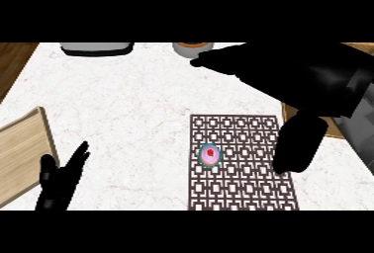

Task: Pick the cupcake from the placemat and place it in the basket

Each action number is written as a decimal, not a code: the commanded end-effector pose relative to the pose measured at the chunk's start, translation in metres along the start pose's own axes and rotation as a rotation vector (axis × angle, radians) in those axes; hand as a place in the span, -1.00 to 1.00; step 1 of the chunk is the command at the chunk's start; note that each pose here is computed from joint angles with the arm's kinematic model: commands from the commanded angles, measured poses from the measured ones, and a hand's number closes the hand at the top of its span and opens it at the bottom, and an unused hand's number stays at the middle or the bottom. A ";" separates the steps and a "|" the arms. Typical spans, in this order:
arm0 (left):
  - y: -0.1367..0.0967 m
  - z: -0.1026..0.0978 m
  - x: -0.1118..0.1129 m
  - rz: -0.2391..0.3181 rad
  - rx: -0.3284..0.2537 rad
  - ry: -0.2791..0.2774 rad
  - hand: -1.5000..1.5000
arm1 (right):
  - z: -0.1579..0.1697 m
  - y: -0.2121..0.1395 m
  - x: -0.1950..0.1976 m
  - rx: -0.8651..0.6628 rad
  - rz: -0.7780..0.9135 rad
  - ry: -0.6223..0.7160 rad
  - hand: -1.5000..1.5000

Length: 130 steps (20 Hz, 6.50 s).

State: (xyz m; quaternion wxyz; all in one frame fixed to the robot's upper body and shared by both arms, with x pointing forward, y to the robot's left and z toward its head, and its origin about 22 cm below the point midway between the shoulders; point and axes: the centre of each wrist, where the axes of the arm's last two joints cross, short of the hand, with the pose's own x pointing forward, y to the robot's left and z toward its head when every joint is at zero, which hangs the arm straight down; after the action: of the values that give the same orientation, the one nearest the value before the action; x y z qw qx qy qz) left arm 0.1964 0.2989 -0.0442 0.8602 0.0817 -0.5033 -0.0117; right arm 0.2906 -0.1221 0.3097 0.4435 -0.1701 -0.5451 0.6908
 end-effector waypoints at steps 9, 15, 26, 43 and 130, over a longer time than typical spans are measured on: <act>-0.005 -0.008 0.003 0.002 -0.020 0.041 0.00 | 0.011 0.031 -0.012 0.074 -0.021 0.042 -1.00; 0.001 -0.007 0.009 -0.018 -0.028 0.046 0.00 | -0.021 0.057 -0.014 0.057 -0.060 0.017 -1.00; 0.006 -0.008 -0.012 0.010 -0.001 0.039 0.00 | -0.043 0.131 -0.021 0.086 -0.010 0.053 -1.00; 0.002 -0.019 -0.005 -0.001 -0.031 0.044 0.00 | -0.094 0.185 -0.027 0.066 -0.025 0.054 -1.00; 0.004 -0.004 -0.002 -0.005 -0.030 0.038 0.00 | 0.047 0.012 -0.068 -1.157 -0.620 0.765 1.00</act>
State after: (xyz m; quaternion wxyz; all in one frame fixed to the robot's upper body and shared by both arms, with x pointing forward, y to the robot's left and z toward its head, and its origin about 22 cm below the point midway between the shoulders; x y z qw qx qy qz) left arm 0.2020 0.2984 -0.0424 0.8574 0.0784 -0.5082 -0.0200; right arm 0.2728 -0.1899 0.2811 0.5905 -0.4333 -0.6800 0.0345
